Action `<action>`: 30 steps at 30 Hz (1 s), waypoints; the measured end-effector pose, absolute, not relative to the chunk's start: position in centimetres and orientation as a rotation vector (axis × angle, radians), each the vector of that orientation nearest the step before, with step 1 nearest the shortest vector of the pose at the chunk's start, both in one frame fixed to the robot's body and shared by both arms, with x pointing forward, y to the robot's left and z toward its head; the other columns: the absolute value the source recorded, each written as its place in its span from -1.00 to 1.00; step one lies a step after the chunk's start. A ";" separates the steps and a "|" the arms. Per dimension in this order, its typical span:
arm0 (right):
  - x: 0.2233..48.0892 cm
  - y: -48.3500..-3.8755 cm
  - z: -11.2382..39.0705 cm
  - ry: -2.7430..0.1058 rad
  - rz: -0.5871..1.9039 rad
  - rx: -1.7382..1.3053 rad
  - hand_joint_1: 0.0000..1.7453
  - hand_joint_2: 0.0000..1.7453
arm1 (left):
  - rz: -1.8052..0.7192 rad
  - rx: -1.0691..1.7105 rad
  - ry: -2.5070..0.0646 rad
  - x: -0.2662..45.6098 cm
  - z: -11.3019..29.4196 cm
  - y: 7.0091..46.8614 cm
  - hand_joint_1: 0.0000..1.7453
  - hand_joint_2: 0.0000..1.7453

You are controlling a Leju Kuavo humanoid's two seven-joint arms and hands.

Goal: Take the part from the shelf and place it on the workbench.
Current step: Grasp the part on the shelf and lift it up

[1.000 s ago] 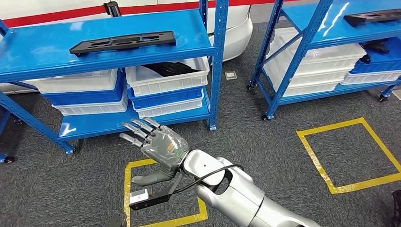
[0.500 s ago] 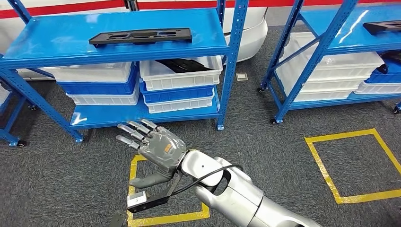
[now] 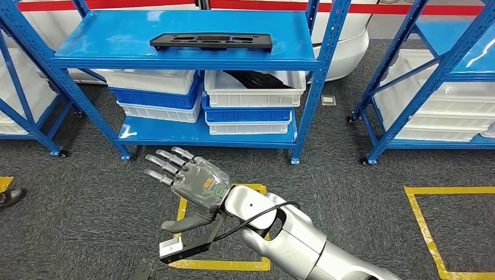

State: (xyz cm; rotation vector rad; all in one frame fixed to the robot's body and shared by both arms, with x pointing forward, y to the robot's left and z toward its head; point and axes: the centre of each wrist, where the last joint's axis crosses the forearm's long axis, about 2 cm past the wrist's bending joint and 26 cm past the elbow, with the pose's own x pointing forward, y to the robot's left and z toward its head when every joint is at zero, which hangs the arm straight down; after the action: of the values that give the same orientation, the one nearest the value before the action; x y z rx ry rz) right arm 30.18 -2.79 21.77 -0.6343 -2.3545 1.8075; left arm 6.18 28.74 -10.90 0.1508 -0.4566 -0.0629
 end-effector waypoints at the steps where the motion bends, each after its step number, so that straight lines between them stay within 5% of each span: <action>1: 30.2 -2.7 21.8 -2.357 1.804 -0.642 -1.00 -1.00 | -0.062 0.151 -0.455 6.1 -10.9 28.8 -1.00 -1.00; 11: 31.8 -3.3 21.0 -2.258 1.791 -0.710 -1.00 -1.00 | -0.068 0.174 -0.430 6.0 -10.9 28.9 -1.00 -1.00; 15: 32.6 -3.5 20.5 -2.208 1.792 -0.717 -1.00 1.00 | -0.069 0.177 -0.430 6.1 -10.9 29.0 -1.00 -1.00; 30: 35.3 -5.0 19.9 -2.148 1.693 -0.835 -1.00 1.00 | -0.068 0.186 -0.433 6.2 -10.9 29.0 -1.00 -1.00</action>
State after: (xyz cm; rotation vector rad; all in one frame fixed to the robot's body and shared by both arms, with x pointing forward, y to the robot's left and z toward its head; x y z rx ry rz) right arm 35.30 -4.99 19.87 -0.8353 -2.1481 1.6931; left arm 6.22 29.01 -10.88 0.1862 -0.4333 -0.0683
